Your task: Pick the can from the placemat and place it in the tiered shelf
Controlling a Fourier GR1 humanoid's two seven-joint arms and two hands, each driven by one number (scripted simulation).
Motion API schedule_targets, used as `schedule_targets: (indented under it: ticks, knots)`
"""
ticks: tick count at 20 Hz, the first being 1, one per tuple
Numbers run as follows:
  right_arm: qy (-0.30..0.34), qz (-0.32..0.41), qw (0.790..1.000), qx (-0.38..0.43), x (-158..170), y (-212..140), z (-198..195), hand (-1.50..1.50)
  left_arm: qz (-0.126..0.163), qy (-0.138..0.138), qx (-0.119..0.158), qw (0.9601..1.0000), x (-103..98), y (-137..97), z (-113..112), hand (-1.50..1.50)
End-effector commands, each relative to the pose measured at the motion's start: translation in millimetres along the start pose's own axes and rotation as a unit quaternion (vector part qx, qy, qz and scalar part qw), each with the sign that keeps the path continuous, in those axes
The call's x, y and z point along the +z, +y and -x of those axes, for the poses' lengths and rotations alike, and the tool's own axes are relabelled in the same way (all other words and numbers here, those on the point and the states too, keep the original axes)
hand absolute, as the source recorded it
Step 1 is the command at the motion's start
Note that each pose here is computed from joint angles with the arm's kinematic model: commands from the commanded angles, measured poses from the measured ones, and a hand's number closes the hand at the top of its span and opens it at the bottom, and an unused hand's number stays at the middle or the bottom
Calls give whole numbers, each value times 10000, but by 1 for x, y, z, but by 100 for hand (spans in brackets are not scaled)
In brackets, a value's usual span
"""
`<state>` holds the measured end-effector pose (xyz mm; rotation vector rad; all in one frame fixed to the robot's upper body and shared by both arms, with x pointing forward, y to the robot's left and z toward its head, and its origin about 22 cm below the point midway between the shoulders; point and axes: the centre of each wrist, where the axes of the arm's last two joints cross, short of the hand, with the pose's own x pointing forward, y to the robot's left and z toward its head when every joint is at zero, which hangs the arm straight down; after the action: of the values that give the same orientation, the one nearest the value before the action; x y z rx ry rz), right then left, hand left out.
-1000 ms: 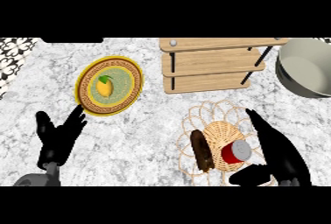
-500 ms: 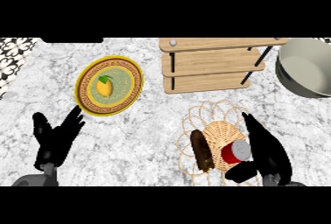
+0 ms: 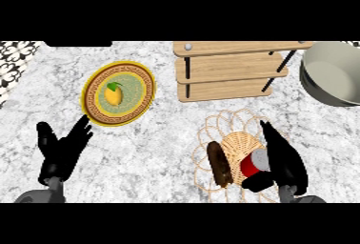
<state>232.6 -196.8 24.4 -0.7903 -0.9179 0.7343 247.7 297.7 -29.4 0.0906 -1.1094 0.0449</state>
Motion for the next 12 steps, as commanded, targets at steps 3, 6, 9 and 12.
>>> schedule_targets:
  ticks: [3,6,9,12]
  knots:
    - [-112,-53,9999,-49,-10,14,-17,-150,-29,-46,-5,10000,3,8,-11,0]
    - [-433,-1020,9904,831,-18,12,-13,150,57,57,11,10000,1,-14,4,0]
    - [-688,-1060,9883,854,-18,14,-26,150,35,-81,-6,10000,-4,-8,-13,0]
    - [-812,-933,9912,472,-24,34,15,150,37,-61,11,10000,12,4,-2,0]
